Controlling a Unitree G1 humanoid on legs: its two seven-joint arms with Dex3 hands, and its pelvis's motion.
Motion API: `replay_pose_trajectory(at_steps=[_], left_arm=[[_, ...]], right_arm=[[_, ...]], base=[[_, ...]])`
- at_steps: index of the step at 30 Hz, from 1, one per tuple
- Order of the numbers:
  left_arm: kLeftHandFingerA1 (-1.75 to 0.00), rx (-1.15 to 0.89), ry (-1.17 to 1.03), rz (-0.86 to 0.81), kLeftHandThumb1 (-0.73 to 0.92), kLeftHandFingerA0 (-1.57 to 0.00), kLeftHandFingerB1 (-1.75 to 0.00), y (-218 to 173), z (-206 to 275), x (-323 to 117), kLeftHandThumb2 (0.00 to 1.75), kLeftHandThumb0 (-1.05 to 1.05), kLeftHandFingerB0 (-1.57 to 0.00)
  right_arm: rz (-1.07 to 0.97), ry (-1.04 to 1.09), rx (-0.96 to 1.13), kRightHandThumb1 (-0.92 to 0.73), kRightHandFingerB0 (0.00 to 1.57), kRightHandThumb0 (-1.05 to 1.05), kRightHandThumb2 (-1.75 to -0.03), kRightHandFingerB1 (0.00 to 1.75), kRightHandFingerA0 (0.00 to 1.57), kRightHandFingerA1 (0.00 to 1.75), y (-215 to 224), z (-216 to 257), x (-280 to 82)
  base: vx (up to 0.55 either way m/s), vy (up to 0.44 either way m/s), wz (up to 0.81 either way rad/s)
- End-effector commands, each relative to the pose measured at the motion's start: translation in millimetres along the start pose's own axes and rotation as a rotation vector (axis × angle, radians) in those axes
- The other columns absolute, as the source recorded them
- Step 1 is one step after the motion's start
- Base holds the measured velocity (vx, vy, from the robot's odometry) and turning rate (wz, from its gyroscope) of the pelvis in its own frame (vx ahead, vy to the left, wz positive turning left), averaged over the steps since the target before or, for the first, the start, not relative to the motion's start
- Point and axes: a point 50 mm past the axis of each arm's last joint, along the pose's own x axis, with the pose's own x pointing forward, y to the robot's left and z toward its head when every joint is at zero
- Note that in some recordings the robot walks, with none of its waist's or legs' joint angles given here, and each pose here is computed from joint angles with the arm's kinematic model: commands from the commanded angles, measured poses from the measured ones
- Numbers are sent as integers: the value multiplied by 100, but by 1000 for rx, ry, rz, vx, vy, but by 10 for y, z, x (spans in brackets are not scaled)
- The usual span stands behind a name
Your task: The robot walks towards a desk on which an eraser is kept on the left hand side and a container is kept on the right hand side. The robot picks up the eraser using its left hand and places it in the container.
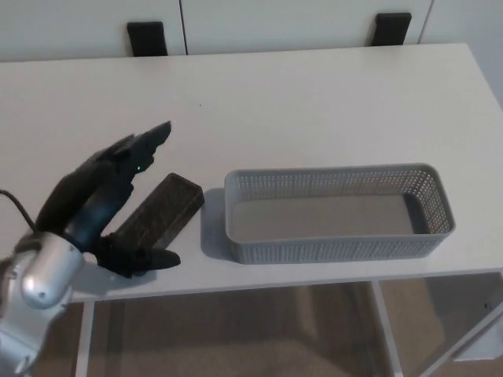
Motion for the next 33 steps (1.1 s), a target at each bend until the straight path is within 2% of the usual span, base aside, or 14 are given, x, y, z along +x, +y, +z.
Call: replay_pose_trajectory(at_steps=[1, 5, 6, 7, 18, 21, 22, 23, 24, 25, 26, 27, 28, 33], left_arm=[[0, 355, 276, 255, 26, 0, -7, -78, -284, 77, 60, -70, -6], [-11, 371, 283, 254, 20, 0, -1, -120, -254, 86, 63, -70, -6], [-11, 369, 282, 254, 21, 0, -1, -124, -251, 87, 63, -69, -6], [0, 363, 281, 251, 28, 0, -17, -136, -237, 86, 53, -69, 0], [-3, 357, 292, 239, 33, 0, -19, -193, -212, 98, 56, -76, 0], [-25, 364, 316, 226, 32, 0, -24, -195, -239, 104, 58, -78, 0], [-60, 371, 325, 220, 40, -1, -41, -196, -254, 108, 54, -75, 0], [-66, 389, 339, 199, 32, -16, -47, -191, -290, 117, 77, -74, -2], [-66, 394, 341, 195, 32, -16, -47, -188, -295, 121, 77, -74, -2], [-77, 384, 346, 174, 36, -41, -56, -168, -308, 138, 80, -67, -10], [-127, 297, 335, 143, 42, -95, -56, -152, -333, 146, 79, -44, -33], [-116, 245, 347, 108, 39, -135, -68, -140, -358, 149, 101, -35, -56], [-81, 219, 358, 83, 45, -152, -60, -134, -379, 152, 96, -32, -73], [-95, 106, 368, 17, 37, -157, -65, -106, -471, 145, 101, -26, -92]], right_arm=[[-21, 31, -98, -63, 32, -30, -58, 41, 59, 60, -164, 9, -45], [-12, 41, -133, -63, 32, -34, -58, 40, 59, 60, -173, -2, -55], [-11, 40, -134, -63, 32, -34, -58, 40, 60, 61, -173, -2, -56], [-7, 40, -136, -63, 32, -33, -58, 40, 60, 61, -171, 0, -57], [14, 42, -175, -63, 31, -35, -58, 40, 59, 61, -170, 22, -56], [17, 36, -175, -62, 31, -36, -57, 42, 58, 61, -168, 31, -53], [21, 40, -177, -63, 31, -37, -58, 41, 56, 60, -168, 31, -51], [29, 45, -179, -62, 31, -37, -58, 41, 57, 60, -166, 32, -47], [30, 45, -179, -62, 31, -37, -58, 41, 57, 60, -165, 33, -46], [37, 43, -186, -63, 30, -37, -58, 41, 56, 59, -161, 40, -42], [34, 48, -194, -63, 31, -36, -58, 41, 57, 59, -159, 39, -41], [43, 50, -214, -64, 31, -37, -58, 41, 57, 58, -161, 40, -43], [49, 50, -216, -63, 31, -37, -58, 41, 56, 58, -161, 41, -44], [60, 57, -233, -63, 33, -37, -58, 42, 58, 58, -163, 66, -22]], base=[[0, 0, 0], [0, 0, 0], [0, 0, 0], [0, 0, 0], [0, 0, 0], [0, 0, 0], [0, 0, 0], [0, 0, 0], [0, 0, 0], [0, 0, 0], [0, 0, 0], [0, 0, 0], [0, 0, 0], [0, 0, 0]])
